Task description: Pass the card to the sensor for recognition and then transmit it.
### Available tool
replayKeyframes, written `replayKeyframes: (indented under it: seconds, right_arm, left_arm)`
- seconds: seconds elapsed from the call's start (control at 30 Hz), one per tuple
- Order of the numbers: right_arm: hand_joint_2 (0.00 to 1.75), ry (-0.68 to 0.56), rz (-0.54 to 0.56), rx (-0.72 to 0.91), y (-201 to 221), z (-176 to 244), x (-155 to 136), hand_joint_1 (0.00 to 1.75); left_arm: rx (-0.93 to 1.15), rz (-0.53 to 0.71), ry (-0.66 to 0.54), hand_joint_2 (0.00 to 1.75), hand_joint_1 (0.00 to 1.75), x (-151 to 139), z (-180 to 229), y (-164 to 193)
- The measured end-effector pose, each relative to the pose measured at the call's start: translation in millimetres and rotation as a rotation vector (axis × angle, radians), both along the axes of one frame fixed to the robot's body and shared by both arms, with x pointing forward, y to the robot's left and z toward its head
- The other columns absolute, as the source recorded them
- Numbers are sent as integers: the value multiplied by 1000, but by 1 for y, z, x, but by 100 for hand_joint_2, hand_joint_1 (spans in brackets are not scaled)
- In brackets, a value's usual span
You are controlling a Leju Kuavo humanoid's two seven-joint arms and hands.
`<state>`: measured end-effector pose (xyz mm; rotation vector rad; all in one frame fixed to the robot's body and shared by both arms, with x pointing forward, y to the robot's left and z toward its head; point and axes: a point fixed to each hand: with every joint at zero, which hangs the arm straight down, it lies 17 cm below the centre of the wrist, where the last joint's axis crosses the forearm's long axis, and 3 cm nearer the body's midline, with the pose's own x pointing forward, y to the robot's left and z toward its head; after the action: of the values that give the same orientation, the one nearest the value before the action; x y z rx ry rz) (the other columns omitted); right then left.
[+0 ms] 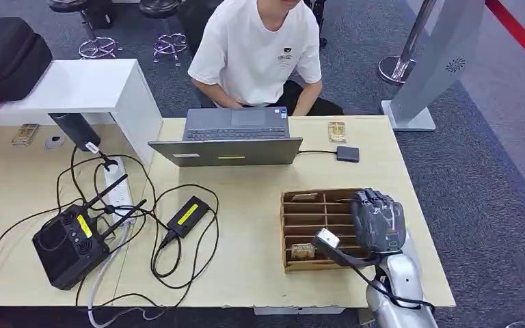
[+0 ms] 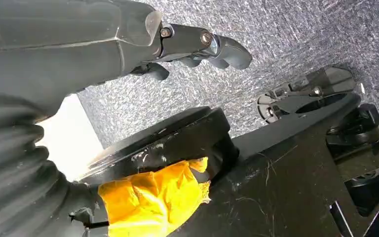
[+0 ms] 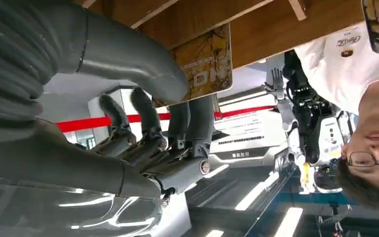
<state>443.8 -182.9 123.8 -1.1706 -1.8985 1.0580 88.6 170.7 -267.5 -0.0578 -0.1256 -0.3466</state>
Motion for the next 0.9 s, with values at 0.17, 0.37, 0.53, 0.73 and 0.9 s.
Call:
replayKeyframes:
  seconds: [0.17, 0.37, 0.53, 0.73, 0.9]
  right_arm:
    - [175, 0, 0, -7, -3, -1, 0, 175]
    - [175, 2, -7, -15, -8, -3, -1, 175]
    - [175, 3, -4, -18, -8, -4, -2, 175]
    - [175, -3, -2, -21, -8, -2, -3, 175]
    - [175, -9, 2, -23, -8, -1, -3, 175]
  left_arm:
    - [1, 0, 0, 175, 0, 0, 0, 0]
    - [44, 5, -28, 175, 0, 5, -1, 9]
    - [54, 5, -25, 175, 0, 5, -2, 12]
    - [65, 2, -22, 175, 0, 5, -2, 15]
    - [66, 0, -22, 175, 0, 5, -2, 15]
